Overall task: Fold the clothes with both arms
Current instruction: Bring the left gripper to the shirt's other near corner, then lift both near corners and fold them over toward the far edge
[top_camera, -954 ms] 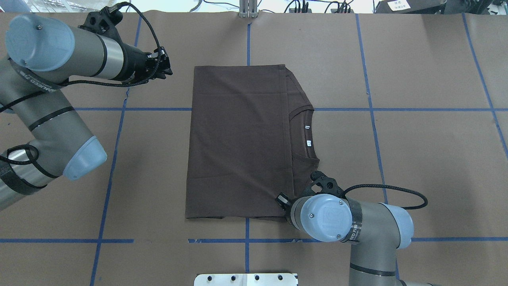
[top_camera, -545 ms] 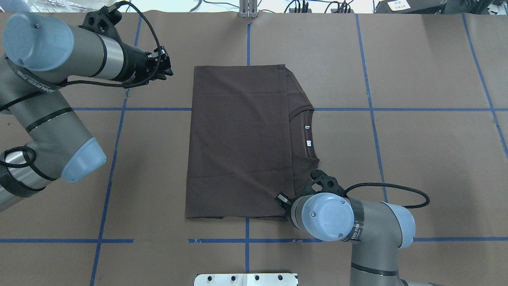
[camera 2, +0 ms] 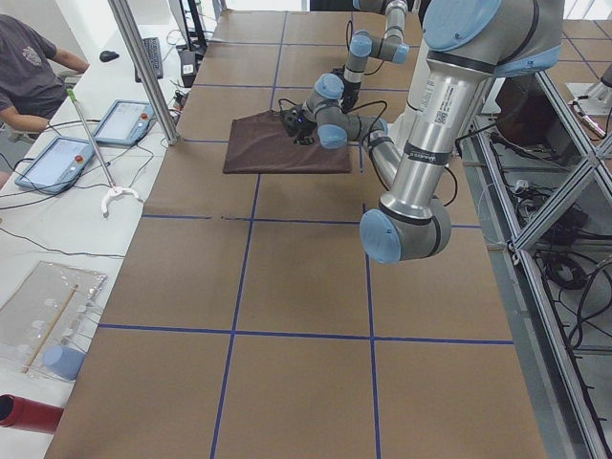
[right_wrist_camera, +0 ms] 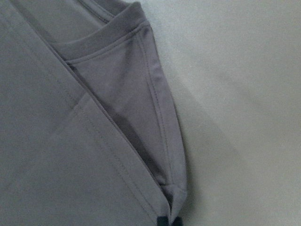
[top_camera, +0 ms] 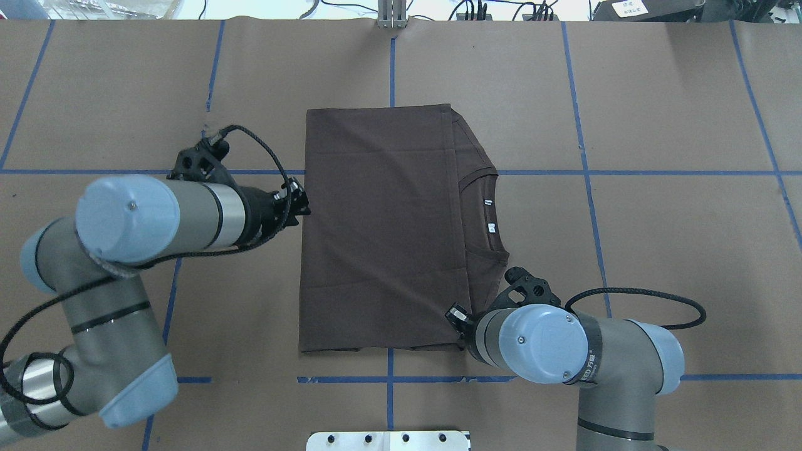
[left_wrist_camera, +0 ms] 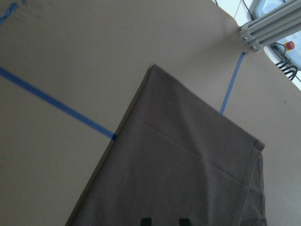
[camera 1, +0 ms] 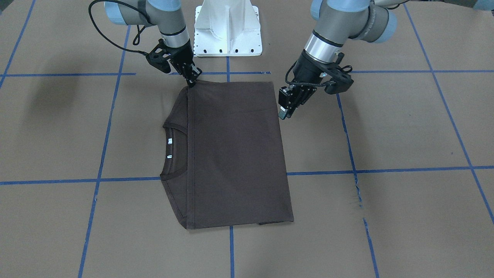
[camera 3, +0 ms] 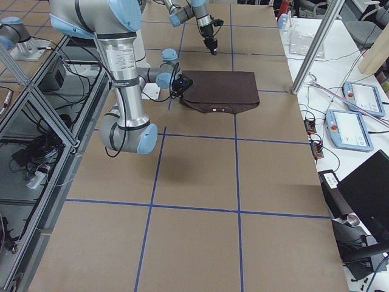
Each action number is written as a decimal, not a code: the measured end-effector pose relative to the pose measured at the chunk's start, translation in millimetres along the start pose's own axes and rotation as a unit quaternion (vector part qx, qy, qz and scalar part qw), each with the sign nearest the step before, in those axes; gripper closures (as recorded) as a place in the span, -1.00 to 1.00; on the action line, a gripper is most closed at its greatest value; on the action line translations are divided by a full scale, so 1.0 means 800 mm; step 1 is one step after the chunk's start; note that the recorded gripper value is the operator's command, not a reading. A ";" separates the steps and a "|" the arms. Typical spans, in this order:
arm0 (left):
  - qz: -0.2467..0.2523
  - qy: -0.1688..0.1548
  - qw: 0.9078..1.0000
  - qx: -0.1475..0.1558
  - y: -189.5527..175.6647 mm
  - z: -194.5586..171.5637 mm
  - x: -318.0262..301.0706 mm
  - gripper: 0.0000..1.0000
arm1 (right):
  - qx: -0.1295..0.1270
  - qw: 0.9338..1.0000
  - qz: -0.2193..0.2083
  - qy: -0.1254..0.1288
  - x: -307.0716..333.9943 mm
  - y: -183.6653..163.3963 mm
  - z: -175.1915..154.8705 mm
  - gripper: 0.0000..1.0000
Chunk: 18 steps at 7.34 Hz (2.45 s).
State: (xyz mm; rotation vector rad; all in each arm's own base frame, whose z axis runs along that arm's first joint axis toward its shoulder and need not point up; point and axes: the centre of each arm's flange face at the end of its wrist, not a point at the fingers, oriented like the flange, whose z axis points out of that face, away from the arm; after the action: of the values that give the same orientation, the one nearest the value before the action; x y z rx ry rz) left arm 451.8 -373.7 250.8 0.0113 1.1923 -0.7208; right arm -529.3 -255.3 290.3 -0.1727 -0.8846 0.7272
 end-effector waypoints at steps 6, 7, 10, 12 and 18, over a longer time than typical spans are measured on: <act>-0.034 -0.077 0.996 -0.025 0.144 0.041 -0.139 0.06 | -0.006 1.000 0.000 -0.005 -0.001 0.001 -0.009 1.00; -0.031 -0.082 0.996 -0.028 0.151 0.045 -0.145 0.06 | -0.005 1.000 0.000 -0.005 -0.001 0.000 -0.009 1.00; -0.027 -0.086 0.995 -0.032 0.161 0.050 -0.148 0.08 | -0.004 1.000 0.001 -0.005 -0.002 -0.001 -0.009 1.00; -0.024 -0.085 0.995 -0.035 0.166 0.051 -0.146 0.10 | -0.003 1.000 0.001 -0.005 -0.002 -0.003 -0.009 1.00; -0.019 -0.090 0.995 -0.029 0.167 0.056 -0.142 1.00 | 0.000 1.000 0.002 -0.003 0.001 -0.007 -0.007 1.00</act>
State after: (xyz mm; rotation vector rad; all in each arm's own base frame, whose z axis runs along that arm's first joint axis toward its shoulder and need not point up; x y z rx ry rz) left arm 537.7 -229.0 317.0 -0.1238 1.0421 -0.7043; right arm -521.9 -258.0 289.6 -0.1721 -0.8900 0.7312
